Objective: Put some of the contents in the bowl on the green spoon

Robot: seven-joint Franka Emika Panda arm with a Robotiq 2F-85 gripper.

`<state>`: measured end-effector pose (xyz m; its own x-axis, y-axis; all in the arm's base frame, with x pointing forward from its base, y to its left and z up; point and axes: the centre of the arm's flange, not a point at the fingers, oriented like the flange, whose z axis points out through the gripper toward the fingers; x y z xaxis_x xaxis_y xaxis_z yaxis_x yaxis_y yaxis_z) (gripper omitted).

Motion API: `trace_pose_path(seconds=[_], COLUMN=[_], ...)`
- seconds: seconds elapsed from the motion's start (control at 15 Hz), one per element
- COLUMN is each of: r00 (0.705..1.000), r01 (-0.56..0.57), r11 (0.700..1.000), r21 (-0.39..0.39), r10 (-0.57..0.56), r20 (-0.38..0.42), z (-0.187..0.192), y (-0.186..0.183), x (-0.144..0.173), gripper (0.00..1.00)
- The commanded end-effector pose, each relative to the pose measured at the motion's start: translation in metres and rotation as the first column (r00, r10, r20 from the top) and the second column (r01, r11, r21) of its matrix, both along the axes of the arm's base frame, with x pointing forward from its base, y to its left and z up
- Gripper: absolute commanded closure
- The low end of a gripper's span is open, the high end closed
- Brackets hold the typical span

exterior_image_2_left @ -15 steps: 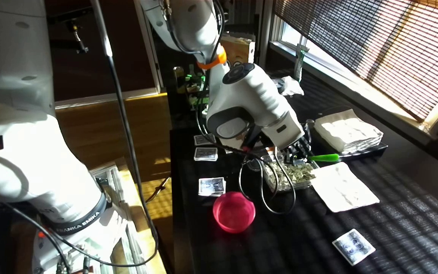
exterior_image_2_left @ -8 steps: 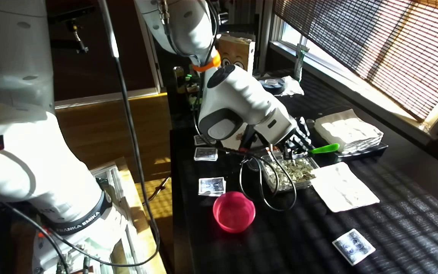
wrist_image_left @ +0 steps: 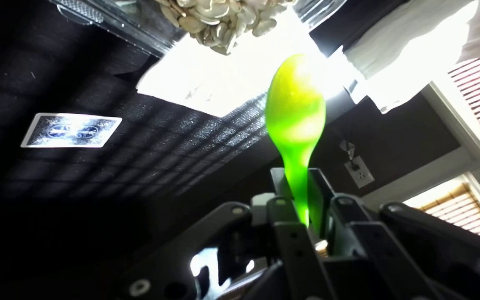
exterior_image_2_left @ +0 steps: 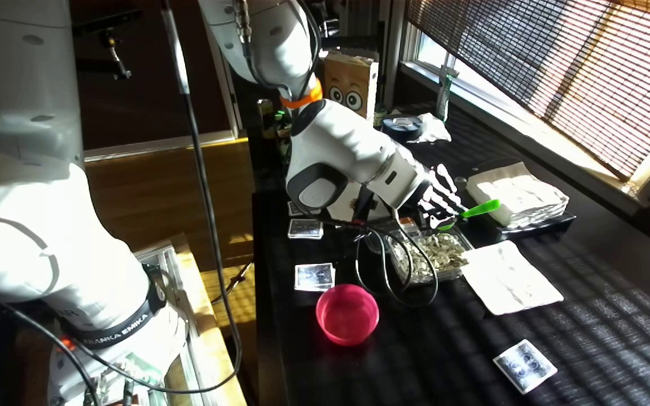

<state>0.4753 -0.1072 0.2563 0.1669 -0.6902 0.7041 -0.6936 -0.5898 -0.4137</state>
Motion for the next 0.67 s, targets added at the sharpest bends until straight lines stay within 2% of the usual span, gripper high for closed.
trace_pose_path(seconds=[0.0,0.13,0.2,0.6], r00=[1.000,0.999,1.000,0.996], r01=[0.011,0.010,0.002,-0.020], r11=[0.998,0.998,0.999,0.991], r21=[-0.055,-0.069,-0.051,0.131], r10=[-0.009,-0.007,0.000,0.031], r20=[0.029,0.045,0.031,-0.086], z=[0.000,0.001,0.002,0.026], y=[0.003,0.004,0.003,-0.001], x=[-0.006,-0.007,-0.007,-0.019], gripper=[0.96,0.96,0.96,0.96])
